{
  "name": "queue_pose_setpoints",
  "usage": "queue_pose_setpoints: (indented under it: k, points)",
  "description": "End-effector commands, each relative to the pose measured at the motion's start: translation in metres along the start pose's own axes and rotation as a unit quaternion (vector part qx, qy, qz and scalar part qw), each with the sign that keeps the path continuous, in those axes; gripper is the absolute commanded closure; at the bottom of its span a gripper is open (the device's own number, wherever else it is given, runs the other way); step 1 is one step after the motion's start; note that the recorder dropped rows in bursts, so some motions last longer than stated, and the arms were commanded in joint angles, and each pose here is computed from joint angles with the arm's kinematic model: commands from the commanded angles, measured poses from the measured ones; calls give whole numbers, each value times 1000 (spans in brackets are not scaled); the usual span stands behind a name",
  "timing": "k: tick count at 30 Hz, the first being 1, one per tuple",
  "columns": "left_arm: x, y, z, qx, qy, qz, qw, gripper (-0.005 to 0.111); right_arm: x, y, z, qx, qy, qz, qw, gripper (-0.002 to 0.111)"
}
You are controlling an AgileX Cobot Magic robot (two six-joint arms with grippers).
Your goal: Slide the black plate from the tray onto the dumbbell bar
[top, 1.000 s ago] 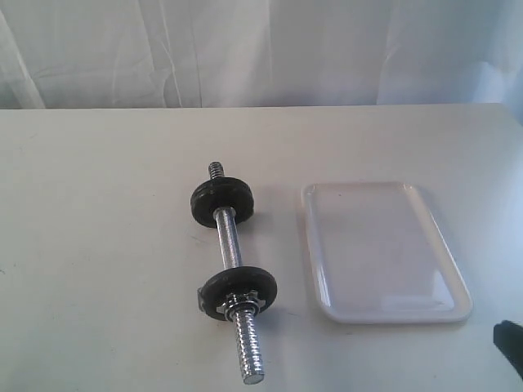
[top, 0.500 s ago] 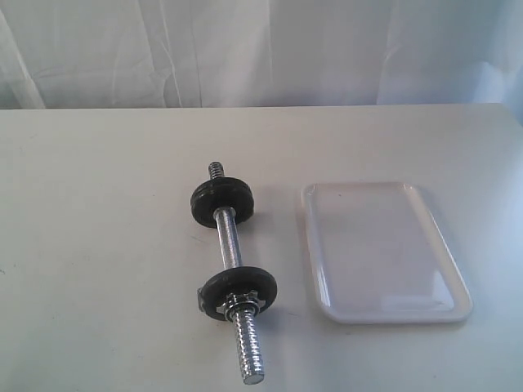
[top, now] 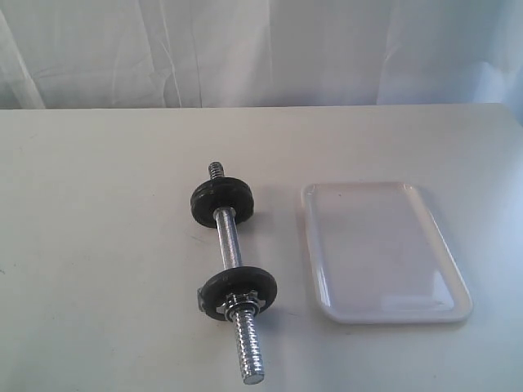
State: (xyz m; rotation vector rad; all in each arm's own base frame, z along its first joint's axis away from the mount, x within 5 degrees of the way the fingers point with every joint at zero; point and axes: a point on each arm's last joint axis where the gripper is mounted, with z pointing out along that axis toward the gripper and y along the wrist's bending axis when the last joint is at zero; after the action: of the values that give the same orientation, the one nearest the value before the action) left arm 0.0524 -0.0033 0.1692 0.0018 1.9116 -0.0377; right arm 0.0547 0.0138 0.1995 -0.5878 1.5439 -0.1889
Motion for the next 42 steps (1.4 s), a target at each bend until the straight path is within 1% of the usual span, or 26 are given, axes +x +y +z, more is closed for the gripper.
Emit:
queue_pose_setpoints:
  k: [1, 5, 7, 8, 22, 24, 27, 28, 31, 33, 35, 42]
  points:
    - [1, 0, 0, -1, -2, -4, 1000, 106, 1, 0, 0, 6, -2, -4, 1000, 108]
    - [1, 0, 0, -1, -2, -4, 1000, 106, 1, 0, 0, 5, 0, -4, 1000, 108]
    - [1, 0, 0, -1, -2, -4, 1000, 106, 7, 4, 0, -15, 32, -4, 999, 108]
    - [1, 0, 0, -1, -2, -4, 1000, 106, 15, 9, -2, -44, 78, -2, 996, 108]
    - [1, 0, 0, -1, -2, -4, 1000, 106, 15, 9, -2, -46, 78, 3, 996, 108]
    - [1, 0, 0, -1, -2, -4, 1000, 106, 15, 9, -2, -44, 76, 12, 996, 108]
    - [1, 0, 0, -1, -2, -4, 1000, 106, 15, 9, -2, -40, 79, 86, 992, 108]
    - [1, 0, 0, -1, -2, -4, 1000, 106, 15, 9, -2, -37, 81, 129, 988, 108]
    - [1, 0, 0, -1, -2, -4, 1000, 106, 15, 9, -2, -28, 84, 244, 966, 108]
    - [1, 0, 0, -1, -2, -4, 1000, 106, 15, 10, -2, -23, 85, 300, 950, 108]
    - [1, 0, 0, -1, -2, -4, 1000, 106, 15, 10, -2, -21, 86, 325, 942, 108]
    - [1, 0, 0, -1, -2, -4, 1000, 106, 15, 10, -2, -21, 86, 328, 941, 108]
